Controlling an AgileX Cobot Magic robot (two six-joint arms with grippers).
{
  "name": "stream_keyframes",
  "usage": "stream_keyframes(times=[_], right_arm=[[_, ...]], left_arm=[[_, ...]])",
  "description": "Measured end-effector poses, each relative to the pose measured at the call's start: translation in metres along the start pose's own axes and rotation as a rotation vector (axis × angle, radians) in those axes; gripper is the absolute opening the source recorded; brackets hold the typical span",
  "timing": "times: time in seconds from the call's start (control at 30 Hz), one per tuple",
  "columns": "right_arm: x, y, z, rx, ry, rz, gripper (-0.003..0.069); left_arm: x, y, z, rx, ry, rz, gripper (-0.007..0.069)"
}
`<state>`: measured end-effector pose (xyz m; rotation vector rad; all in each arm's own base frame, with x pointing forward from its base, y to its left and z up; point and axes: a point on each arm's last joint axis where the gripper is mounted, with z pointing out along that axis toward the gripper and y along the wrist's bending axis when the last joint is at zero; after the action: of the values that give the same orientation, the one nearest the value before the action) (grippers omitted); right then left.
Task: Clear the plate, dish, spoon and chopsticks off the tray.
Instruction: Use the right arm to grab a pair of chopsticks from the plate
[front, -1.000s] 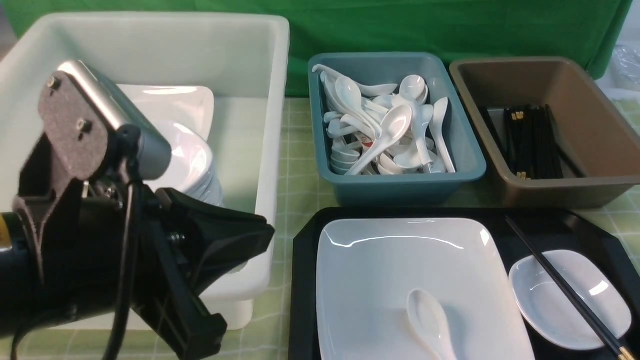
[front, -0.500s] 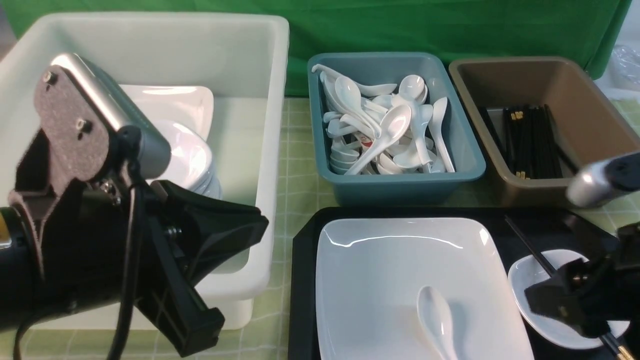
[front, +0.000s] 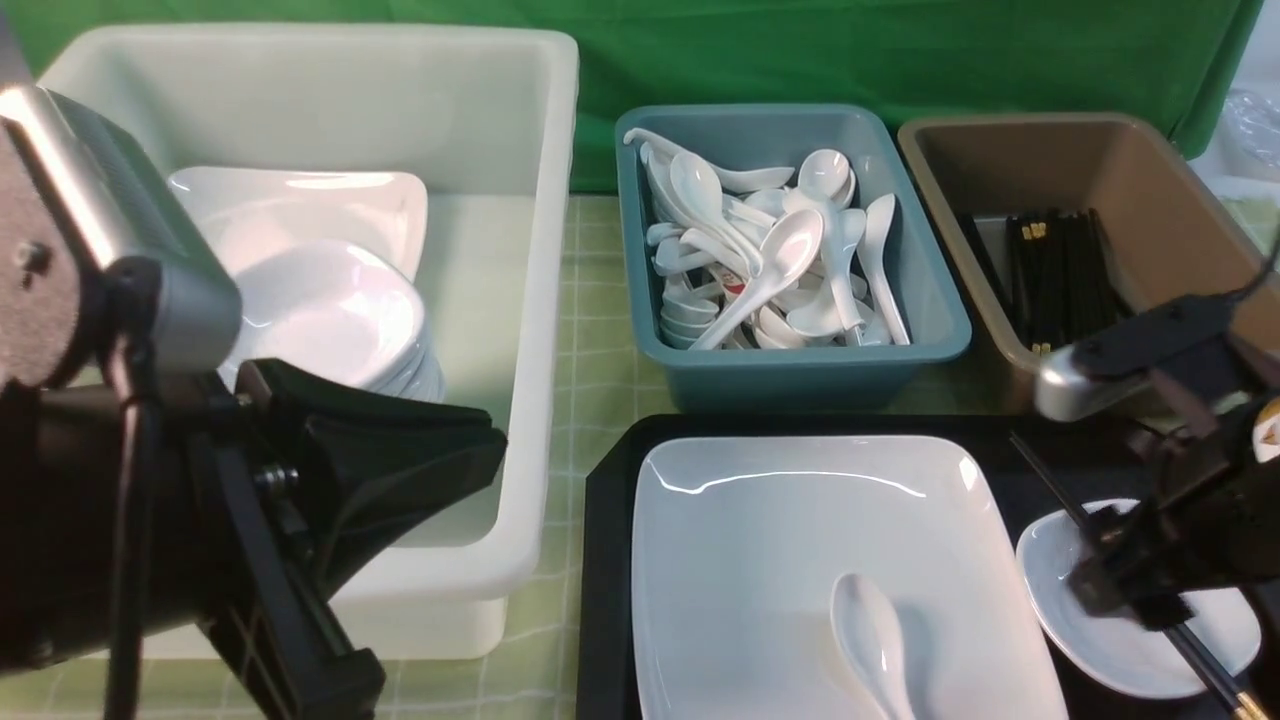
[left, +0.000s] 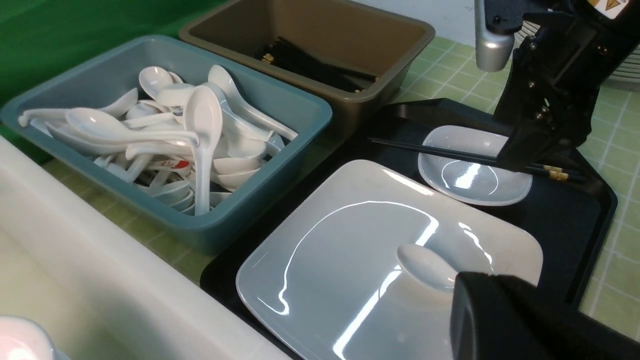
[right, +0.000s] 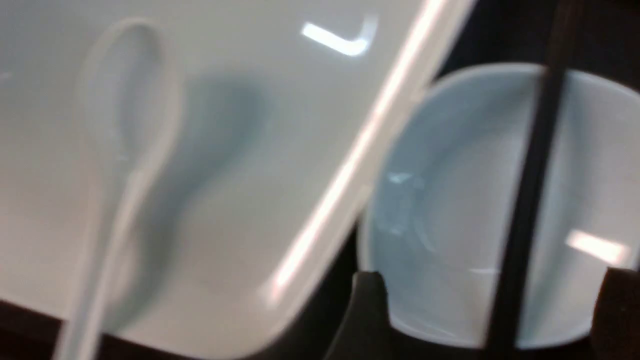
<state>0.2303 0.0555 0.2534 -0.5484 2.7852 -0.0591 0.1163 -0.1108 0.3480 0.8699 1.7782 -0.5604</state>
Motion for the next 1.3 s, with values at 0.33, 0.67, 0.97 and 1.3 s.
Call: stream_keyframes(times=[0.33, 0.67, 0.97, 1.3], right_arm=[[0.01, -0.039, 0.012, -0.12, 0.053, 0.194, 0.0547], [0.004, -0.043, 0.021, -0.102, 0.023, 0.164, 0.0491], [0.002, -0.047, 0.078, -0.128, 0.196, 0.132, 0.0484], [0.001, -0.048, 0.097, -0.135, 0.234, 0.131, 0.0347]], left_arm=[[0.0, 0.0, 0.0, 0.003, 0.004, 0.0, 0.0021], [0.001, 0.0, 0.0, 0.004, 0.006, 0.001, 0.0021], [0.001, -0.001, 0.0, 0.008, 0.011, 0.002, 0.0021], [0.001, -0.001, 0.0, 0.008, 0.012, 0.001, 0.0021]])
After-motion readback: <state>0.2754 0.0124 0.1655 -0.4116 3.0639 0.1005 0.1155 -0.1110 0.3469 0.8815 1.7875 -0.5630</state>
